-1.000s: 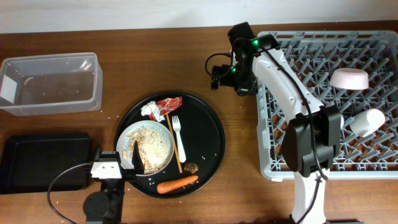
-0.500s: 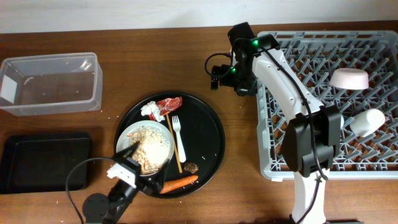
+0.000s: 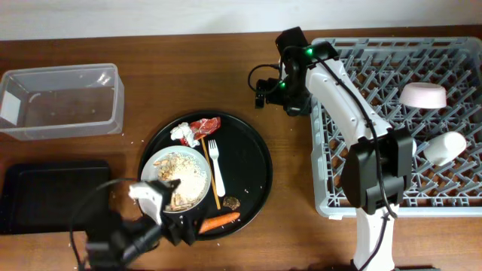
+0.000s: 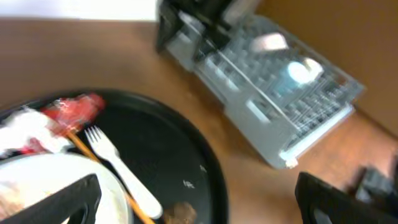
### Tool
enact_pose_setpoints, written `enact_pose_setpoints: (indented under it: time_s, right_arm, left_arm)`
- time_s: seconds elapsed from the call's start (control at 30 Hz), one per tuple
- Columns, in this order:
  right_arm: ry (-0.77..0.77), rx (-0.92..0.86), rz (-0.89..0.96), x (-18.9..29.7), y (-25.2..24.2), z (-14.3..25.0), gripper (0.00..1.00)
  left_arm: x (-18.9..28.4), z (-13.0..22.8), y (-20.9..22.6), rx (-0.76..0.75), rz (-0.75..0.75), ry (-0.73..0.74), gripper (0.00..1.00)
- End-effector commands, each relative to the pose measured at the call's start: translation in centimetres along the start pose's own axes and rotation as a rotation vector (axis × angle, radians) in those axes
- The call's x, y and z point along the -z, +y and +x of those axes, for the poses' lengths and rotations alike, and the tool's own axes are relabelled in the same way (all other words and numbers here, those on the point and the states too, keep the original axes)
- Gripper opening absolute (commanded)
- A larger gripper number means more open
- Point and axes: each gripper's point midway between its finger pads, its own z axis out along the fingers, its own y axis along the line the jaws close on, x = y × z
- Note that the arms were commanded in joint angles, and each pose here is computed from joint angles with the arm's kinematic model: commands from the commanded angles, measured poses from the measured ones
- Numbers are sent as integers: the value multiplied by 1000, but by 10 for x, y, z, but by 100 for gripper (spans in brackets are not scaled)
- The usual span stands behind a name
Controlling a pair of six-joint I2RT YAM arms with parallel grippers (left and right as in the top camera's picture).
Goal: Sort waste into correct bins and load items into the dishwasher rack
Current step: 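Reach the left gripper to the rice plate and grasp its rim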
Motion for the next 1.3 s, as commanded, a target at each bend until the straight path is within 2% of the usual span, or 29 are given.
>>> enact_pose_setpoints:
  time_s: [0.0,0.07,0.17,0.2,0.23,0.37,0.4,0.43,0.57,0.8,0.9,1.0,1.13,1.27]
  right_arm:
    - [0,-4,-4,-2,0,-3,99]
    - [0,-4,-4,-2,0,-3,99]
    - [0,-4,-4,-2,0,-3,99]
    - [0,-4,-4,-2,0,-3,99]
    - [0,-4,-4,-2,0,-3,99]
    - [0,-4,-4,-2,0,-3,99]
    - [0,-4,-4,-2,0,-3,99]
    - [0,-4,-4,-2,0,-3,99]
    - [0,-4,-4,-2,0,-3,99]
    - [0,-4,-4,-2,0,-3,99]
    - [0,-4,-4,-2,0,-3,99]
    - [0,-4,-4,-2,0,-3,99]
    - [0,-4,-4,-2,0,-3,99]
    - [0,-4,-4,-2,0,-3,99]
  left_arm:
    - [1,-33,27,-16,-173,139,99]
    - [-6,-39,30,56,-159,239,99]
    - [-29,-48,11,145,41,260,99]
    - [-35,-46,12,167,60,277,99]
    - [-41,-26,41,311,-132,362,99]
    - [-50,28,65,342,-464,640,99]
    - [-60,41,67,340,-562,679,99]
    - [-68,45,65,316,-575,685,99]
    - [-116,57,49,267,-476,692,99]
    - [-126,96,94,199,-677,790,98]
    - [-124,106,110,163,-754,818,89]
    - [-127,113,117,149,-780,833,73]
    - [-130,116,118,105,-786,839,66]
    - [-131,113,115,33,-819,824,64]
